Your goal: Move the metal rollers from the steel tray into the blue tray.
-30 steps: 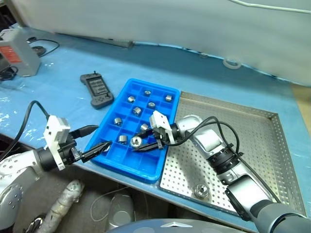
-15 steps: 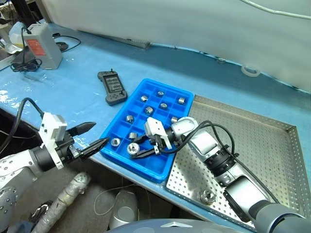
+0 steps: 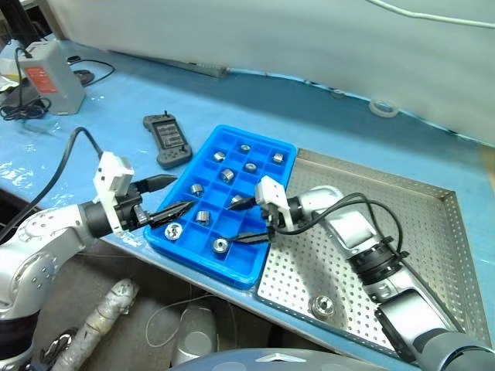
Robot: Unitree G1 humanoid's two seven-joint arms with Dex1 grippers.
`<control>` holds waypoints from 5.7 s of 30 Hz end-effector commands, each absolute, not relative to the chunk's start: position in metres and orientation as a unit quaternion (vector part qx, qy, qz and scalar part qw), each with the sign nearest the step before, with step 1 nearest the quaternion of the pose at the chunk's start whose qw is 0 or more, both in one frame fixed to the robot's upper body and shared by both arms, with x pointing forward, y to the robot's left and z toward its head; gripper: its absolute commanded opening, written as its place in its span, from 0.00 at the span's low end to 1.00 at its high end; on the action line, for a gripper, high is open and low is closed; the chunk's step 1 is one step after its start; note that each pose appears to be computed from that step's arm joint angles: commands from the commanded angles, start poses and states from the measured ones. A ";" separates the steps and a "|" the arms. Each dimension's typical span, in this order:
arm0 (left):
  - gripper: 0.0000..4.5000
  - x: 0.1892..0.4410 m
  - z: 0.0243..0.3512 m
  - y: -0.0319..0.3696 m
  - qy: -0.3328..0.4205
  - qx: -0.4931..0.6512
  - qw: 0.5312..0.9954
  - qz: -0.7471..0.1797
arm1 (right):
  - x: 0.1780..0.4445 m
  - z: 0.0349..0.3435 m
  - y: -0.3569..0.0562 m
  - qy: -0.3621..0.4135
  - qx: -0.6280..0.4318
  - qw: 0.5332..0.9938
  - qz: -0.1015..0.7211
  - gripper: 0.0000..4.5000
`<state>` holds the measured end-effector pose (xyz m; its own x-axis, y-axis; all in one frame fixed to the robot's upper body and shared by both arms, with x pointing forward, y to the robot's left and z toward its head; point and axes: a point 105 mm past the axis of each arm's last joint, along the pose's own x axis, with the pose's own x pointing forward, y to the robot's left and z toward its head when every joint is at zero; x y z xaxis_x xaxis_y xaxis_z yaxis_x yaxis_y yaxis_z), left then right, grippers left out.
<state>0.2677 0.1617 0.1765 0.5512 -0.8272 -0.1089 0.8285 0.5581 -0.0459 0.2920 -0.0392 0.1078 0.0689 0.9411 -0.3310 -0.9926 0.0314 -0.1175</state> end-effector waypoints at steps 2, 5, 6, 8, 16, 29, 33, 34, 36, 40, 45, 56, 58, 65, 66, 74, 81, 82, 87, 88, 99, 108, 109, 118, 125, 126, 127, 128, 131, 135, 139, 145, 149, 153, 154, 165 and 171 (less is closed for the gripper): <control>0.96 0.288 0.184 0.136 0.029 0.008 0.853 -0.520 | 0.301 0.129 -0.076 0.058 -0.164 0.777 0.605 0.87; 0.96 0.299 0.193 0.110 0.008 0.004 0.824 -0.566 | 0.291 0.127 -0.101 0.073 -0.163 0.805 0.566 0.87; 0.96 0.302 0.195 0.102 0.003 0.002 0.814 -0.581 | 0.284 0.126 -0.108 0.080 -0.160 0.811 0.557 0.87; 0.96 0.307 0.194 0.087 0.001 0.003 0.794 -0.608 | 0.271 0.123 -0.120 0.095 -0.158 0.821 0.541 0.87; 0.96 0.312 0.177 0.059 0.013 -0.004 0.744 -0.668 | 0.223 0.086 -0.151 0.170 -0.181 0.837 0.488 0.87; 0.96 0.301 0.153 0.072 0.046 -0.021 0.746 -0.665 | 0.197 0.059 -0.168 0.225 -0.198 0.814 0.498 0.87; 0.96 0.296 0.144 0.080 0.054 -0.024 0.753 -0.655 | 0.196 0.053 -0.165 0.228 -0.191 0.810 0.505 0.87; 0.96 0.296 0.142 0.080 0.055 -0.024 0.755 -0.653 | 0.195 0.051 -0.164 0.230 -0.189 0.809 0.507 0.87; 0.96 0.295 0.139 0.082 0.058 -0.025 0.758 -0.650 | 0.194 0.049 -0.163 0.231 -0.188 0.808 0.509 0.87; 0.96 0.293 0.136 0.085 0.060 -0.030 0.760 -0.646 | 0.193 0.051 -0.155 0.227 -0.184 0.805 0.516 0.87; 0.96 0.292 0.129 0.089 0.067 -0.030 0.764 -0.641 | 0.194 0.055 -0.151 0.228 -0.185 0.804 0.517 0.87; 0.96 0.283 0.131 0.084 0.070 -0.038 0.771 -0.632 | 0.221 0.051 -0.146 0.192 -0.209 0.822 0.493 0.87; 0.96 0.284 0.132 0.084 0.068 -0.039 0.774 -0.629 | 0.231 0.050 -0.149 0.178 -0.218 0.833 0.477 0.87; 0.96 0.288 0.131 0.082 0.066 -0.038 0.776 -0.626 | 0.247 0.055 -0.146 0.147 -0.226 0.848 0.456 0.87; 0.96 0.288 0.131 0.082 0.066 -0.039 0.777 -0.625 | 0.249 0.056 -0.145 0.145 -0.227 0.850 0.454 0.87; 0.96 0.291 0.132 0.078 0.063 -0.039 0.778 -0.624 | 0.258 0.061 -0.139 0.132 -0.223 0.864 0.431 0.87; 0.96 0.292 0.135 0.074 0.060 -0.040 0.775 -0.627 | 0.219 0.075 -0.128 0.196 -0.148 0.792 0.559 0.87; 0.96 0.292 0.136 0.075 0.059 -0.040 0.775 -0.628 | 0.221 0.075 -0.131 0.200 -0.158 0.790 0.558 0.87; 0.96 0.294 0.137 0.076 0.057 -0.039 0.779 -0.623 | 0.236 0.073 -0.121 0.180 -0.191 0.792 0.552 0.87; 0.96 0.294 0.137 0.077 0.057 -0.038 0.779 -0.623 | 0.238 0.073 -0.117 0.173 -0.195 0.793 0.551 0.87; 0.96 0.295 0.144 0.099 0.067 -0.015 0.796 -0.602 | 0.221 0.053 -0.094 0.178 -0.208 0.717 0.641 0.87; 0.96 0.288 0.149 0.102 0.067 -0.014 0.802 -0.593 | 0.233 0.034 -0.084 0.162 -0.217 0.719 0.640 0.87; 0.96 0.288 0.150 0.103 0.068 -0.014 0.803 -0.592 | 0.231 0.032 -0.083 0.164 -0.213 0.714 0.646 0.87; 0.96 0.291 0.151 0.101 0.070 -0.014 0.804 -0.590 | 0.231 0.020 -0.078 0.158 -0.207 0.714 0.650 0.73; 0.96 0.292 0.153 0.096 0.068 -0.016 0.800 -0.596 | 0.225 0.030 -0.074 0.154 -0.205 0.710 0.656 0.45; 0.96 0.292 0.154 0.096 0.067 -0.015 0.800 -0.596 | 0.225 0.031 -0.074 0.155 -0.204 0.710 0.656 0.40; 0.96 0.292 0.155 0.096 0.066 -0.015 0.800 -0.597 | 0.226 0.033 -0.077 0.157 -0.210 0.713 0.650 0.36; 0.96 0.292 0.156 0.097 0.065 -0.015 0.799 -0.598 | 0.228 0.034 -0.079 0.159 -0.214 0.717 0.645 0.36; 0.96 0.292 0.164 0.098 0.056 -0.015 0.796 -0.603 | 0.235 0.046 -0.089 0.159 -0.216 0.729 0.630 0.36; 0.96 0.291 0.175 0.103 0.042 -0.004 0.791 -0.610 | 0.259 0.080 -0.103 0.133 -0.211 0.762 0.598 0.36; 0.96 0.302 0.172 0.121 0.037 0.008 0.808 -0.588 | 0.274 0.110 -0.091 0.090 -0.185 0.772 0.602 0.36; 0.96 0.298 0.168 0.144 0.044 0.029 0.830 -0.555 | 0.271 0.119 -0.056 0.055 -0.194 0.725 0.659 0.36; 0.96 0.274 0.166 0.158 0.062 0.037 0.834 -0.546 | 0.274 0.112 -0.044 0.056 -0.193 0.700 0.686 0.36; 0.96 0.263 0.163 0.173 0.077 0.042 0.852 -0.516 | 0.277 0.109 -0.032 0.046 -0.199 0.679 0.705 0.36; 0.96 0.263 0.163 0.175 0.077 0.042 0.859 -0.505 | 0.278 0.108 -0.029 0.043 -0.202 0.673 0.711 0.36; 0.96 0.253 0.169 0.173 0.074 0.030 0.884 -0.460 | 0.278 0.098 -0.024 0.040 -0.206 0.643 0.737 0.59; 0.96 0.255 0.169 0.170 0.073 0.026 0.880 -0.468 | 0.272 0.094 -0.032 0.069 -0.194 0.646 0.735 0.96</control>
